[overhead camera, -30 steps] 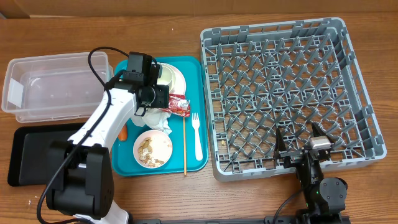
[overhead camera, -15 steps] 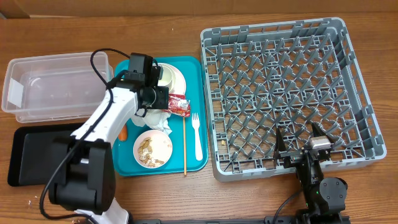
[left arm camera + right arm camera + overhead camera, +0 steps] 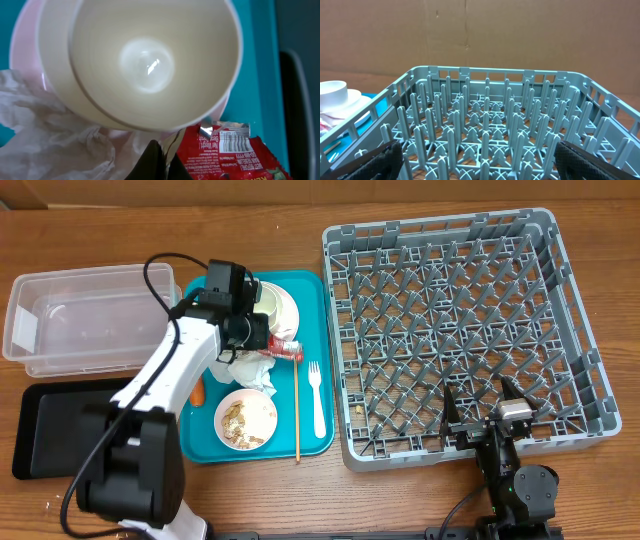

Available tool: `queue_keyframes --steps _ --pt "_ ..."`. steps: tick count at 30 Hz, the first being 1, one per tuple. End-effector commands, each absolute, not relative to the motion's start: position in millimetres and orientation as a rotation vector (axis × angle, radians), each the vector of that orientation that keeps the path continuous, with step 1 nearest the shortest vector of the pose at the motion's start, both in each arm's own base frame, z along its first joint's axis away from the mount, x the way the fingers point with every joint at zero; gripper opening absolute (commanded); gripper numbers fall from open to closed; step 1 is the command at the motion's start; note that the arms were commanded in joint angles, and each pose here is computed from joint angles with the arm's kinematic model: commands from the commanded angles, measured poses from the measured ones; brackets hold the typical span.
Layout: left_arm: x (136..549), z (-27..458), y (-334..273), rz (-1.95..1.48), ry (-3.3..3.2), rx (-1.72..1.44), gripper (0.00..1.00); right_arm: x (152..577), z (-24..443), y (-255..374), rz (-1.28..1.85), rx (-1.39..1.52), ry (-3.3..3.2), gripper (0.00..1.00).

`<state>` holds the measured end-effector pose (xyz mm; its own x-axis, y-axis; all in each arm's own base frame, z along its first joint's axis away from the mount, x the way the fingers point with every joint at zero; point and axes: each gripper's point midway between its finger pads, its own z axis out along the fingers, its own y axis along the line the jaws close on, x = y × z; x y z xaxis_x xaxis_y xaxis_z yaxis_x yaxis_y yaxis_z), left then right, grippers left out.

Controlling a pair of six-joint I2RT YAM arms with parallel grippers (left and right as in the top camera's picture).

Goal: Sort waste into correct bins and load items into the dishwasher
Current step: 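Carry the red wrapper left and drop it into the clear bin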

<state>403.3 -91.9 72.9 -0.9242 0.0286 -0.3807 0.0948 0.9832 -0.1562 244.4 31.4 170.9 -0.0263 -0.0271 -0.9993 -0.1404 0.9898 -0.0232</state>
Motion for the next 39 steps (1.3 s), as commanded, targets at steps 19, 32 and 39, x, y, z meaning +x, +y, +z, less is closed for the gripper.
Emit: queue_keyframes --steps 19,32,39 --pt "396.1 199.2 55.4 -0.087 2.436 -0.242 0.04 244.8 168.8 30.1 0.084 -0.129 1.594 1.00" --pt "416.8 172.5 203.6 0.118 2.291 -0.506 0.09 244.9 168.7 30.1 0.084 -0.129 1.594 1.00" --pt "415.8 135.8 253.9 0.287 2.303 -0.610 0.26 244.9 168.7 30.1 0.084 -0.129 1.594 1.00"
